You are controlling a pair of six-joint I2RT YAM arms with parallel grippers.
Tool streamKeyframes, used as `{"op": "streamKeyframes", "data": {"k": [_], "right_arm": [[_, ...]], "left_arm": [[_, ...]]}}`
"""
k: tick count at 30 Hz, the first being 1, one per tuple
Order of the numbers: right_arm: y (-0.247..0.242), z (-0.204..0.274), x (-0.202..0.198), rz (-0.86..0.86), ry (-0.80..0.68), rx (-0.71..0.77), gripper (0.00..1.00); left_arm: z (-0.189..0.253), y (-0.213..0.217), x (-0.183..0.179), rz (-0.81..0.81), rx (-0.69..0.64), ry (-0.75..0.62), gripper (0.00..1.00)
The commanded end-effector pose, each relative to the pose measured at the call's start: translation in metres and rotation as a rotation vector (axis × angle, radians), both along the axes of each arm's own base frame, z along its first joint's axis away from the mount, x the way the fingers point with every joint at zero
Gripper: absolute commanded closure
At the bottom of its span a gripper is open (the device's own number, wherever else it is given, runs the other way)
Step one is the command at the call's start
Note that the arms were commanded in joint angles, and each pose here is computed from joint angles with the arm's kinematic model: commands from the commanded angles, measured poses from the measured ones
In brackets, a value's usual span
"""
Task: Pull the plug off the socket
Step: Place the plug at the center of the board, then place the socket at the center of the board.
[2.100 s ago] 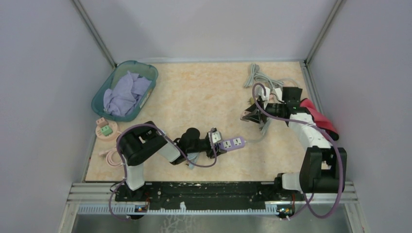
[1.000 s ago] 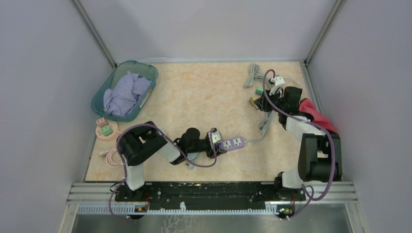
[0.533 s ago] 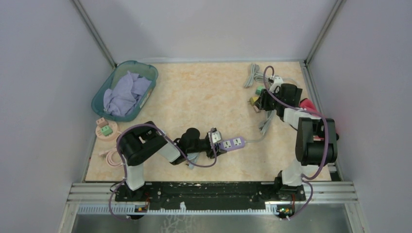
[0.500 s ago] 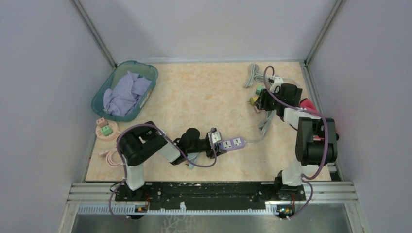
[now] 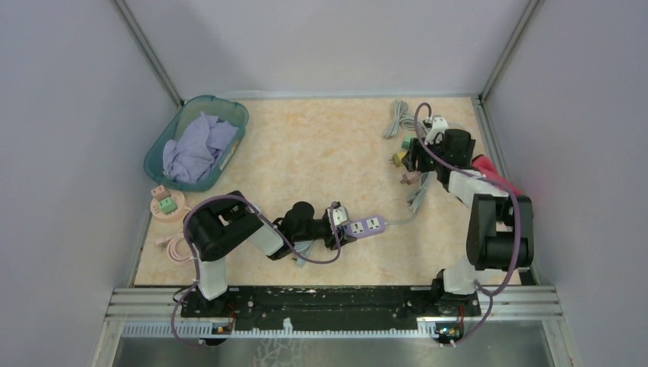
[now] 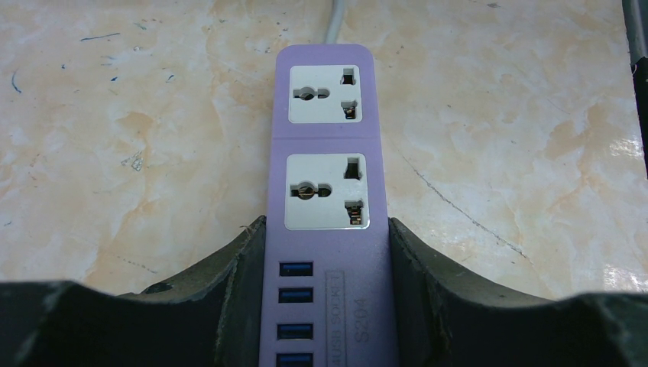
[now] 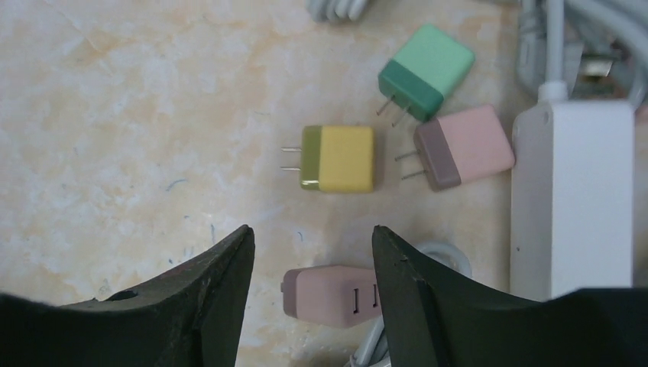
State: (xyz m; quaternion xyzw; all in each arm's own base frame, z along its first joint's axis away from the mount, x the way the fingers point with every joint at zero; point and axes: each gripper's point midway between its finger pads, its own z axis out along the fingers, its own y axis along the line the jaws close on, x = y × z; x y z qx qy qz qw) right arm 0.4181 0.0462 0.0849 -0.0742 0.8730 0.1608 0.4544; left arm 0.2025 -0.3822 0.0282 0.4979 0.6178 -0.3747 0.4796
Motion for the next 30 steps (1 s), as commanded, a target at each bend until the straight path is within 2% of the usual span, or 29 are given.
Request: {"op": "streamKeyframes", "data": {"k": [1,4,8,12,16,19,30], "right_arm": [[0.017,0.079,-0.004,0.188,-0.27,-0.038,0.42],[0.045,0.101,-0.032,0.401,-0.363,-0.018,0.42],[0.087,0.116,-0.087,0.77,-0.442,0.096,0.42],[0.105,0.115,-0.129,1.005,-0.501,0.186,0.28],[0.108,0.099,-0.158,1.128,-0.584,0.129,0.03],[0.11,0.088,-0.169,1.18,-0.614,0.083,0.01],[0.121,0.049,-0.173,1.283,-0.533,-0.094,0.01]], "left_arm": [[-0.013,0.005,-0.016,-0.036,0.039,0.06,0.95],[-0.013,0.003,-0.015,-0.039,0.037,0.061,0.95],[-0.012,0.003,-0.015,-0.037,0.039,0.061,0.95],[-0.008,0.003,-0.015,-0.04,0.036,0.053,0.95],[-0.005,0.003,-0.014,-0.039,0.035,0.048,0.95],[-0.004,0.002,-0.014,-0.041,0.032,0.044,0.95],[0.003,0.0,-0.016,-0.051,0.024,0.036,0.95]]}}
